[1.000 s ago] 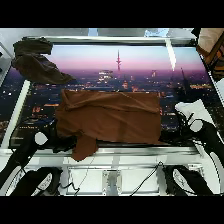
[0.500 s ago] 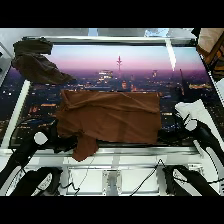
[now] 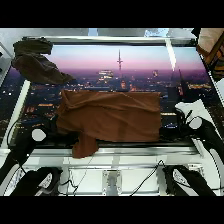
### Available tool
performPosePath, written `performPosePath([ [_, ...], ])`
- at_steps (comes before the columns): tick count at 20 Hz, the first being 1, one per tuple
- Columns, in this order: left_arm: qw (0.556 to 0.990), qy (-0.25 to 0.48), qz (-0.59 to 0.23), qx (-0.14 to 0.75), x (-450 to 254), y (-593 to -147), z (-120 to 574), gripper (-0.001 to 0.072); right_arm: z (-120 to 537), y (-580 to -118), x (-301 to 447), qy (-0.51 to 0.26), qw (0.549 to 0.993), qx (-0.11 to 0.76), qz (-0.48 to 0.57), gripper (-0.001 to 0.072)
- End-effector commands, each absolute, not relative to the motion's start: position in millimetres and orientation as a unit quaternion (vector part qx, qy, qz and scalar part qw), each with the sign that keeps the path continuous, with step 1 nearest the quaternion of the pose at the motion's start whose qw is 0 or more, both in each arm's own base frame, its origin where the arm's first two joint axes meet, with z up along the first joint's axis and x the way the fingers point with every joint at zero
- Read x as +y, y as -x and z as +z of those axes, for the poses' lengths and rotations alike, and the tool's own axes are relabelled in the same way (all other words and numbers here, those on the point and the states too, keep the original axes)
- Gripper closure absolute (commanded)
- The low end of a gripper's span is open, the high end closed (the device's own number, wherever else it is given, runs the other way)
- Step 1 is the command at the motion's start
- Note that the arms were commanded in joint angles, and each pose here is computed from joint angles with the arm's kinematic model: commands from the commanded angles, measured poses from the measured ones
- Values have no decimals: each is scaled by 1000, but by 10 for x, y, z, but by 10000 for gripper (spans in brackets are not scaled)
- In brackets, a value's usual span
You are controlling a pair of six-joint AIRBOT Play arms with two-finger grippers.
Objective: Fold the shirts.
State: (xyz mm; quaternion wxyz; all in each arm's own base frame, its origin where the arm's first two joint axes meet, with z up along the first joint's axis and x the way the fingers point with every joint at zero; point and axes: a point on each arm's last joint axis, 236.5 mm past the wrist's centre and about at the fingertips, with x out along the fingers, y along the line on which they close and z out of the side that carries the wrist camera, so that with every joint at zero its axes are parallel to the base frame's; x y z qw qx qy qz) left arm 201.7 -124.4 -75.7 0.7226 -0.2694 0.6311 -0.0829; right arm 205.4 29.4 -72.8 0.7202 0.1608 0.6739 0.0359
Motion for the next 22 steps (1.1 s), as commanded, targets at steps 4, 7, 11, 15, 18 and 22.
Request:
performPosePath([
  [4,757,236,-157,589,-1394,-2347,-74,687,-124,-2096,-145,-97,765,636,-12,688],
  [7,760,227,-172,584,-1411,-2256,77,687,54,-2155,-273,-137,779,612,-15,688],
  [11,792,271,-195,511,-1528,-2359,507,688,276,-2339,-378,-154,809,567,-6,688],
  [15,818,291,-204,452,-1612,-2603,719,690,516,-2756,-201,-193,852,486,32,688],
  [18,861,277,-173,391,-1437,-2992,881,690,486,-2912,-199,-210,854,474,38,688],
  [22,883,229,-133,387,-1252,-3441,820,690,396,-3211,-214,-232,860,454,41,688],
])
